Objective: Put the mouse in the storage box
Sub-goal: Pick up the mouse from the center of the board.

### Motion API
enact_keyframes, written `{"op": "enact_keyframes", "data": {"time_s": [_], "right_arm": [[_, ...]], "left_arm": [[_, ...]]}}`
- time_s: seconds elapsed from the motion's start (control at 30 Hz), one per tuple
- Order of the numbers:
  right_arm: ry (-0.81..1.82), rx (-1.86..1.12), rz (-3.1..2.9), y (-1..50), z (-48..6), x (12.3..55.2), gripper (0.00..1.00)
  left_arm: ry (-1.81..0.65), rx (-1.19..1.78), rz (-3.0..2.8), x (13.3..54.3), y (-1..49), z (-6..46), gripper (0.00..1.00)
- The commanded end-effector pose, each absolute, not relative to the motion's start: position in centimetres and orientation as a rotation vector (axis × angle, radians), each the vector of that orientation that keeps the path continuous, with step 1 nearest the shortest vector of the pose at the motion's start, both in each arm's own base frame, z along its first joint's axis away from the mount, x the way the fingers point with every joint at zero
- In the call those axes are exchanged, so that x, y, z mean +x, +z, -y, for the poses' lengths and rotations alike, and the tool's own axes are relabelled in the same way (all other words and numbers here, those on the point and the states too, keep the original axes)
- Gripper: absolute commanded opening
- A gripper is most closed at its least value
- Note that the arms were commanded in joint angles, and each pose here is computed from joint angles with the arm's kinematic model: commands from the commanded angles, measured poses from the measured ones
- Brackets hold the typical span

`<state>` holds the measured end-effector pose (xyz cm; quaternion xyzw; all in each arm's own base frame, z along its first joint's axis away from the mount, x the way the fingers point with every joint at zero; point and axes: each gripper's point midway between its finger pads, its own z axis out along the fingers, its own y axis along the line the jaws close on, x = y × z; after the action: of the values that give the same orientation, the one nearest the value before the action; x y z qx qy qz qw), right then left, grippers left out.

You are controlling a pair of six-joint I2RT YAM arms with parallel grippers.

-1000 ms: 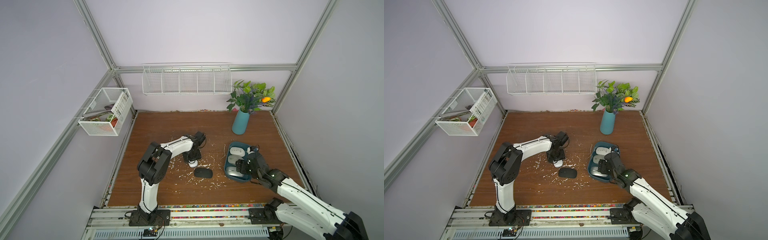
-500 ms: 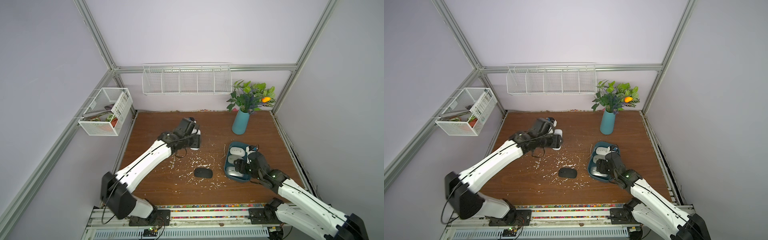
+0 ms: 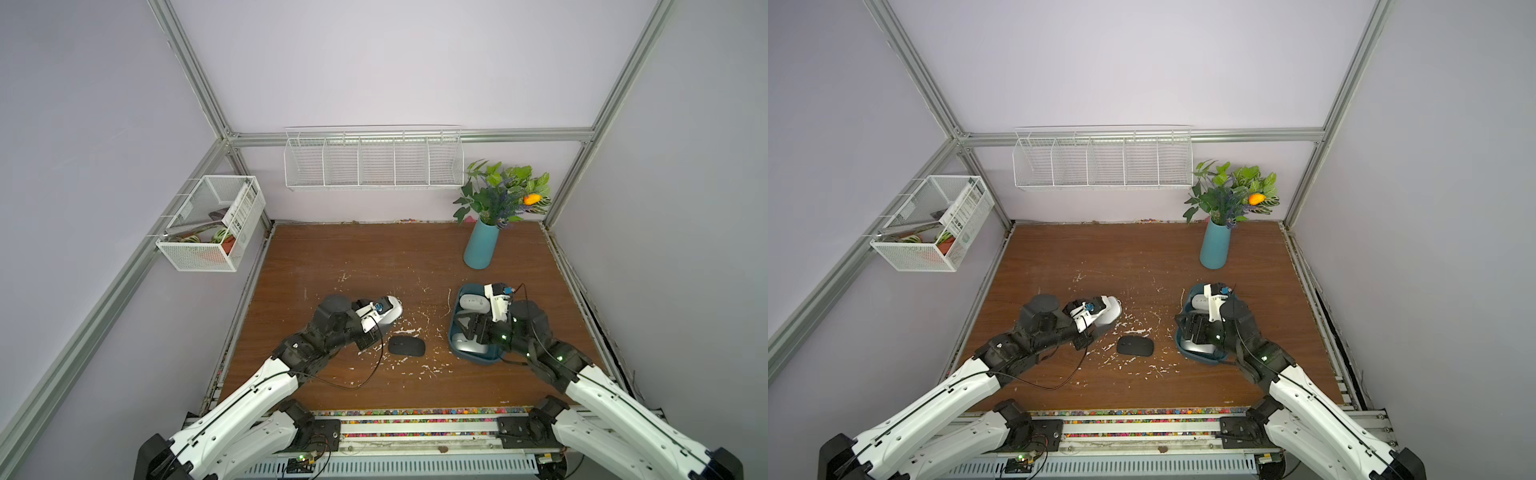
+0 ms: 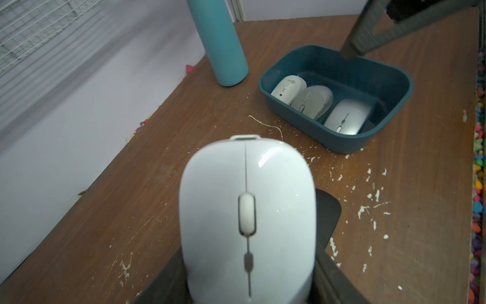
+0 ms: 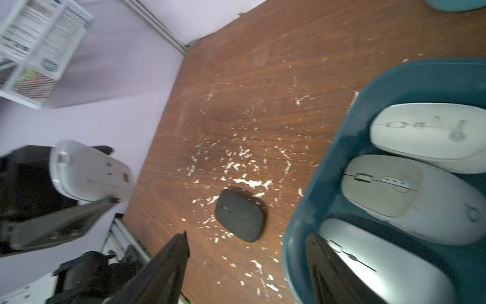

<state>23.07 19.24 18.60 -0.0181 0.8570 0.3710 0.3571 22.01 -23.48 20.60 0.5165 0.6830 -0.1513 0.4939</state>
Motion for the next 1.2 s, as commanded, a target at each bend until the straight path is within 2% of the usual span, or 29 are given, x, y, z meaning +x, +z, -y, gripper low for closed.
{"op": "enact_keyframes", "data": {"time_s": [0.0, 0.33, 0.57, 1.17], "right_arm": [[1.182, -0.087, -2.146, 22.2, -22.3, 22.7, 0.75], [1.333, -0.268, -2.151, 25.1, -30.0, 21.8, 0.77], [1.350, -0.314, -2.151, 25.4, -32.6, 21.6, 0.78], [1.427, -0.378, -2.266, 21.9, -37.9, 21.3, 0.59]], "left_arm": [[-0.377, 1.378, -1.517, 21.2, 22.4, 24.9, 0.34], [-0.465, 1.393, -1.502, 20.5, 22.0, 25.9, 0.32], [-0.498, 1.407, -1.521, 20.2, 21.5, 26.1, 0.32], [-0.507, 1.400, -1.515, 20.0, 21.5, 26.0, 0.33]]}}
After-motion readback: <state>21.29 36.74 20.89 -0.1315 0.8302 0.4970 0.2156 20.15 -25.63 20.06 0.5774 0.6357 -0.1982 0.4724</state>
